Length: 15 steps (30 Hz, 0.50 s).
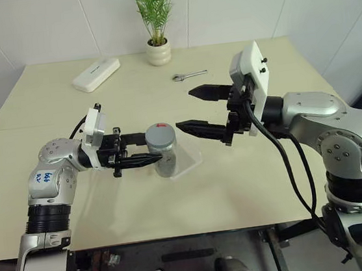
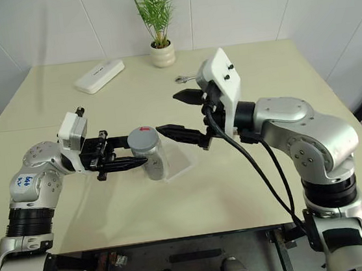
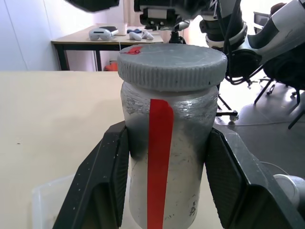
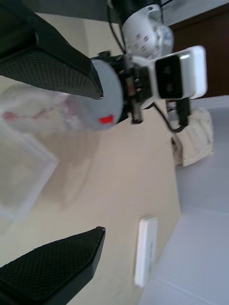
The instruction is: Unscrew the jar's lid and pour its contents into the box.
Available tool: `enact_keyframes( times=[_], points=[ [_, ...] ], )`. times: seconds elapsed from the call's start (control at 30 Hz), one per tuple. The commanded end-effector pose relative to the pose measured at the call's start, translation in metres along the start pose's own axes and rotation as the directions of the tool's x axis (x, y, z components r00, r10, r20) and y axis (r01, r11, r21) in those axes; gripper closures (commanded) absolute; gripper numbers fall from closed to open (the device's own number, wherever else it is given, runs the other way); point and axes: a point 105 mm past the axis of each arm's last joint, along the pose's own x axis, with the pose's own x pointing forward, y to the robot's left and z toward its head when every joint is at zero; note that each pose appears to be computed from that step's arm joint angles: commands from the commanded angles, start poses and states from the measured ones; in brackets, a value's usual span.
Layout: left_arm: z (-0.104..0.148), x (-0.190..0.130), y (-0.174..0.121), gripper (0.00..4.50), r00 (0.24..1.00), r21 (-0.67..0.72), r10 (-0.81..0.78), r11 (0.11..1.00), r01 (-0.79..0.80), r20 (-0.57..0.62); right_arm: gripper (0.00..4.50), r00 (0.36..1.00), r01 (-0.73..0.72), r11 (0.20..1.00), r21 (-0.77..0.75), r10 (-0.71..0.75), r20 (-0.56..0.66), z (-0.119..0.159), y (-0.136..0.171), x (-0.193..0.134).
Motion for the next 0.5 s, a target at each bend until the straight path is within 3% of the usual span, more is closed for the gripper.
enact_keyframes(
  times=[0.03, 0.27, 0.5],
  points=[
    [0.011, 0.005, 0.001, 2.56, 1.0, 0.059, -0.029, 0.998, 0.029, 0.001, 0.0, 0.994, -0.103, 0.994, -0.03, 0.104, 0.045, 0.009, 0.016, 0.013],
    [0.011, 0.007, -0.002, 2.56, 0.999, 0.067, -0.048, 0.997, 0.048, 0.0, 0.0, 0.967, -0.255, 0.966, -0.044, 0.255, -0.005, -0.005, 0.036, 0.028],
    [0.011, 0.008, -0.006, 2.56, 0.998, 0.068, -0.058, 0.996, 0.057, 0.0, 0.0, 0.957, -0.288, 0.955, -0.072, 0.287, -0.027, -0.011, 0.035, 0.035]
  ],
)
